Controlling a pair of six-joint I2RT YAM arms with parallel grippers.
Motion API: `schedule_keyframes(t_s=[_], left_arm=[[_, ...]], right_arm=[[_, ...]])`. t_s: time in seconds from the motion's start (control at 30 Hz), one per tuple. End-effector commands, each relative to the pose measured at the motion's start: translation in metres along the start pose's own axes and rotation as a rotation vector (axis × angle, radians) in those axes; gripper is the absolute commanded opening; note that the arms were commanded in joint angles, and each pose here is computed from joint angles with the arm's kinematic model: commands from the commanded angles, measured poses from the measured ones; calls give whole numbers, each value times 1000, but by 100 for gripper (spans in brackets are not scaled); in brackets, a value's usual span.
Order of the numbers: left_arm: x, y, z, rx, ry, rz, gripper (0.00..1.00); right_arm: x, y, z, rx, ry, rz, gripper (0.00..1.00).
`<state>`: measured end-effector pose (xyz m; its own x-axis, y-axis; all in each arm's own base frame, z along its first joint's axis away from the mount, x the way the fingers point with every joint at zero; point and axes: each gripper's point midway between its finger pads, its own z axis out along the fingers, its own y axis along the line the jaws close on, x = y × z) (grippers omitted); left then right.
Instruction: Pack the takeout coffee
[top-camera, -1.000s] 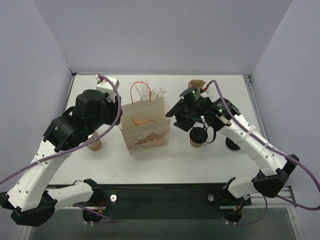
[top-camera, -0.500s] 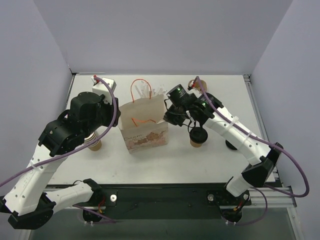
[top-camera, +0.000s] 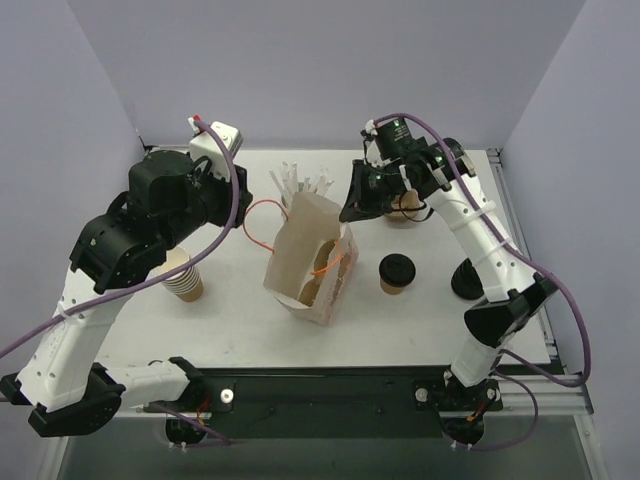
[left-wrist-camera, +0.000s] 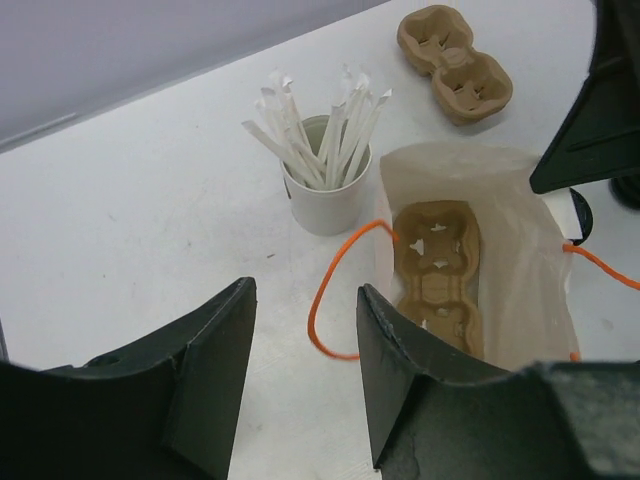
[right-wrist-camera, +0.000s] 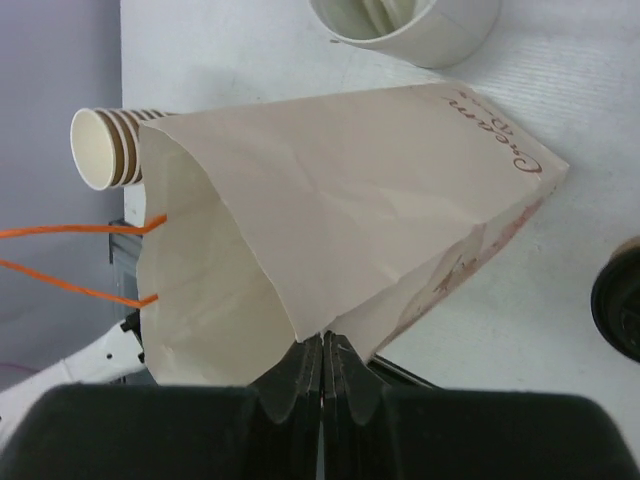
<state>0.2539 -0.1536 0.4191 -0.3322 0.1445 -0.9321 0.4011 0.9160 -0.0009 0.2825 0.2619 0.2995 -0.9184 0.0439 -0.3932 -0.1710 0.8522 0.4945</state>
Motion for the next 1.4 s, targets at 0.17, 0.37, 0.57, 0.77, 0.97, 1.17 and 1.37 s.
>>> schedule_keyframes(t_s=[0.17, 0.37, 0.57, 0.77, 0.97, 1.17, 1.37], left_arm=[[-37, -70, 38, 392, -161, 266, 55], [-22, -89, 57, 514, -167, 344, 56], [-11, -93, 86, 576, -149, 444, 57], [11, -105, 95, 693, -101, 421, 60], [33, -108, 107, 740, -26, 454, 58], [65, -104, 115, 769, 73, 508, 58], [76, -106, 128, 791, 107, 535, 58]], right_arm=[[54, 7, 4, -122, 346, -251, 0], [38, -5, -9, -61, 245, -242, 32], [12, -15, -42, -11, 48, -190, 54], [13, -73, -68, 180, -131, -146, 59], [25, -88, -89, 153, -277, -84, 59], [28, -99, -98, 174, -328, -81, 59], [21, -101, -105, 168, -349, -74, 59]])
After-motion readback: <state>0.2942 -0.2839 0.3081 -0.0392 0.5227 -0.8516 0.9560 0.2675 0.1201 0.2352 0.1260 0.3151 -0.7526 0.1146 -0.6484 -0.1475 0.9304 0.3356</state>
